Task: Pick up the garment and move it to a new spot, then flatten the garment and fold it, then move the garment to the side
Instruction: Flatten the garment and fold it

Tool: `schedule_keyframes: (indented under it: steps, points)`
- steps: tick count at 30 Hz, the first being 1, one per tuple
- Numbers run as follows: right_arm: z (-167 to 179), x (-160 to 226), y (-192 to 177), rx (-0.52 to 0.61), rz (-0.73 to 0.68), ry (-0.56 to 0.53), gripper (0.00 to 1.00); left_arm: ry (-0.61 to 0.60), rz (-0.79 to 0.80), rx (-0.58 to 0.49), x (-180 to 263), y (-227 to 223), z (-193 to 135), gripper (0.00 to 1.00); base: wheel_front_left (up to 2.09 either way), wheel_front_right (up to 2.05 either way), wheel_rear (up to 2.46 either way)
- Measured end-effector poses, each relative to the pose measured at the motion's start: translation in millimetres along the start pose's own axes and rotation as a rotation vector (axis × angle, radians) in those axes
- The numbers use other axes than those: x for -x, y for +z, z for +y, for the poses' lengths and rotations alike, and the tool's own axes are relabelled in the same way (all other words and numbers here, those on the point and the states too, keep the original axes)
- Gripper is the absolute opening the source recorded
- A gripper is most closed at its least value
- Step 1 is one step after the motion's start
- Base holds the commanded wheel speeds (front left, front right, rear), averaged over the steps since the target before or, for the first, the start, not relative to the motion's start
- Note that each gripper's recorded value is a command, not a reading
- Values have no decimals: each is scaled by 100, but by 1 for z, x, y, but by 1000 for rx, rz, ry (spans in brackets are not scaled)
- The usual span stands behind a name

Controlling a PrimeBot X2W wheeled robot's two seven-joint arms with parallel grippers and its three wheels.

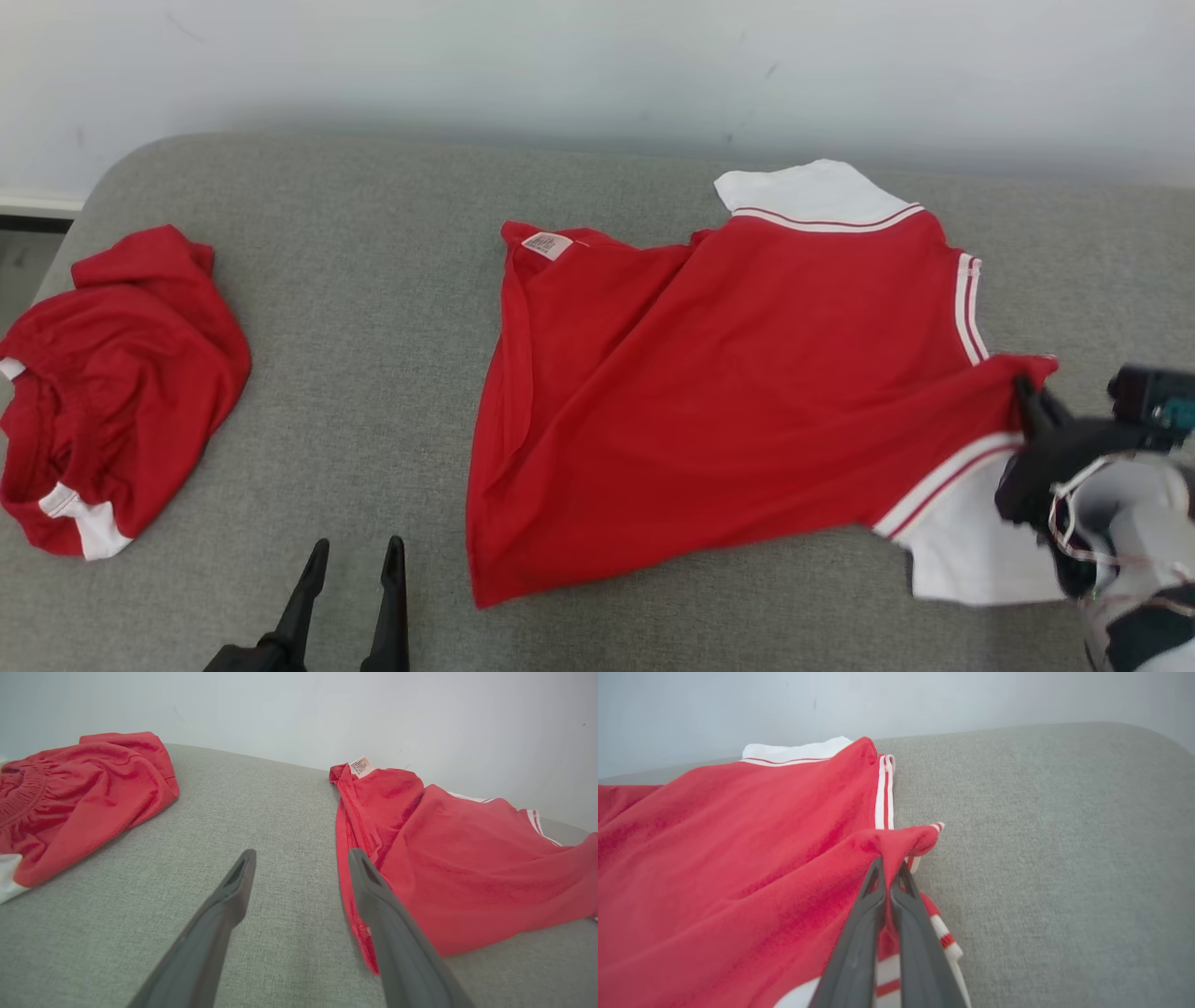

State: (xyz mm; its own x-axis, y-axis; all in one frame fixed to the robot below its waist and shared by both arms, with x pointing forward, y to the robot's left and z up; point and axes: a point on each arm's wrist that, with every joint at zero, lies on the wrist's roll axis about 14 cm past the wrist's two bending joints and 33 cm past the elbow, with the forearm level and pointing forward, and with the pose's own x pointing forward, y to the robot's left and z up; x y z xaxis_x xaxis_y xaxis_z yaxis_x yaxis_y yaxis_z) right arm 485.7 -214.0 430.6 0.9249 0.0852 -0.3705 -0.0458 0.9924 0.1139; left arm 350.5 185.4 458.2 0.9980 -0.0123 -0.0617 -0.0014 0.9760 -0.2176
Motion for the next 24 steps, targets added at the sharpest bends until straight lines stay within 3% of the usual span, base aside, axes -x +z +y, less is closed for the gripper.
schedule_keyframes:
  steps: [4,9,10,11,12,18,24]
  points:
    - [1,-20,26,-5,-43,-7,0,-9,4,2,-5,-1,-3,100,0,0,0]
    - [5,-35,27,-5,-22,-14,0,-3,9,5,-7,-3,-1,100,0,0,0]
    - [6,-37,24,-4,-15,-16,21,-2,14,5,-7,-4,-1,100,0,0,0]
    - [6,-39,21,5,-7,-17,65,0,21,6,-6,-6,0,100,0,0,0]
    - [7,-39,20,15,-11,-16,100,0,25,6,-6,-7,-1,100,0,0,0]
    - [6,-30,33,79,-105,-12,100,5,16,18,-3,-5,0,100,0,0,0]
    - [-27,1,37,65,-176,-69,100,-15,3,23,0,-2,-6,100,0,0,0]
